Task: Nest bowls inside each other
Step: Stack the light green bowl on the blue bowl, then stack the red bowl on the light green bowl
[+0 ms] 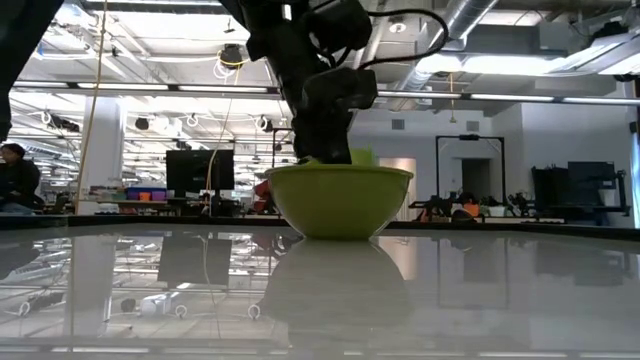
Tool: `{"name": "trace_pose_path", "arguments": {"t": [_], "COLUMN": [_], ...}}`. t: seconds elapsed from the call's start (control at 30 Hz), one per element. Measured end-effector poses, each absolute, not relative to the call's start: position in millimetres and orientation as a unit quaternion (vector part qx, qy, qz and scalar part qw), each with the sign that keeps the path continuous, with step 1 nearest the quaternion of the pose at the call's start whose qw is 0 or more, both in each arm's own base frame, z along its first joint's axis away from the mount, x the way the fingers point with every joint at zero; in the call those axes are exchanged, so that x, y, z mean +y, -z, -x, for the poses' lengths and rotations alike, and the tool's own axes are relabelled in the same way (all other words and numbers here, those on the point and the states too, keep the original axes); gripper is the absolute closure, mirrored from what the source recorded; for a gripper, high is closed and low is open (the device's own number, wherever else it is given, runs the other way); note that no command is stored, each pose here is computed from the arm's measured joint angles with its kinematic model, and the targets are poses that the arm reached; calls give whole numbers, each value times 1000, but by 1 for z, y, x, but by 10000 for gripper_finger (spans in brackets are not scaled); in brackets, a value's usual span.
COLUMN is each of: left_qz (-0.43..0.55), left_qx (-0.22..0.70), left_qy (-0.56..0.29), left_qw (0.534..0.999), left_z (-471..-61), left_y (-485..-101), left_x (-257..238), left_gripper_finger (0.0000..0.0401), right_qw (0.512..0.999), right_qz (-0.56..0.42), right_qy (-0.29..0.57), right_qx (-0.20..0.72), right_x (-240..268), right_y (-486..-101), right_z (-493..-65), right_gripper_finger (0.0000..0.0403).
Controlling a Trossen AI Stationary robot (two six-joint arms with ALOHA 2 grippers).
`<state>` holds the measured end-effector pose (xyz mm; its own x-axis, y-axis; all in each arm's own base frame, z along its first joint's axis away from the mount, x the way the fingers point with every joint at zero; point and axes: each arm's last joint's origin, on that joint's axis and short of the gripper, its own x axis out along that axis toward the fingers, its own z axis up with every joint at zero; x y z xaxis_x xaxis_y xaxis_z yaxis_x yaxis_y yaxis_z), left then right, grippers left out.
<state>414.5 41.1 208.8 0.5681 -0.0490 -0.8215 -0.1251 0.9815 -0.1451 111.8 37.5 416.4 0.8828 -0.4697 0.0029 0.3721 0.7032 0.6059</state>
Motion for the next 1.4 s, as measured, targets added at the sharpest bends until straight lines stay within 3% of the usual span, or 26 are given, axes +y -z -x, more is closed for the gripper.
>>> {"name": "trace_pose_path", "arguments": {"t": [0.17, 0.3, 0.67, 0.8, 0.97, 1.4], "left_qz": [120, 140, 206, 254, 257, 165], "left_qx": [454, 443, 429, 395, 397, 566], "left_qy": [-6, 18, 45, 67, 78, 103], "left_qw": [883, 886, 879, 880, 878, 801], "left_z": [-415, -417, -415, -406, -383, -312], "left_y": [-210, -212, -220, -244, -275, -306], "left_x": [46, 47, 52, 66, 65, -7], "left_gripper_finger": [396, 366, 184, 142, 132, 135], "right_qw": [921, 921, 921, 922, 923, 928], "right_qz": [-313, -313, -313, -311, -309, -292], "right_qy": [218, 217, 217, 218, 218, 221], "right_qx": [-78, -78, -77, -75, -73, -62], "right_x": [40, 40, 40, 40, 40, 40], "right_y": [-417, -417, -417, -416, -416, -414], "right_z": [-111, -111, -111, -111, -111, -111], "right_gripper_finger": [129, 129, 129, 129, 129, 129]}}
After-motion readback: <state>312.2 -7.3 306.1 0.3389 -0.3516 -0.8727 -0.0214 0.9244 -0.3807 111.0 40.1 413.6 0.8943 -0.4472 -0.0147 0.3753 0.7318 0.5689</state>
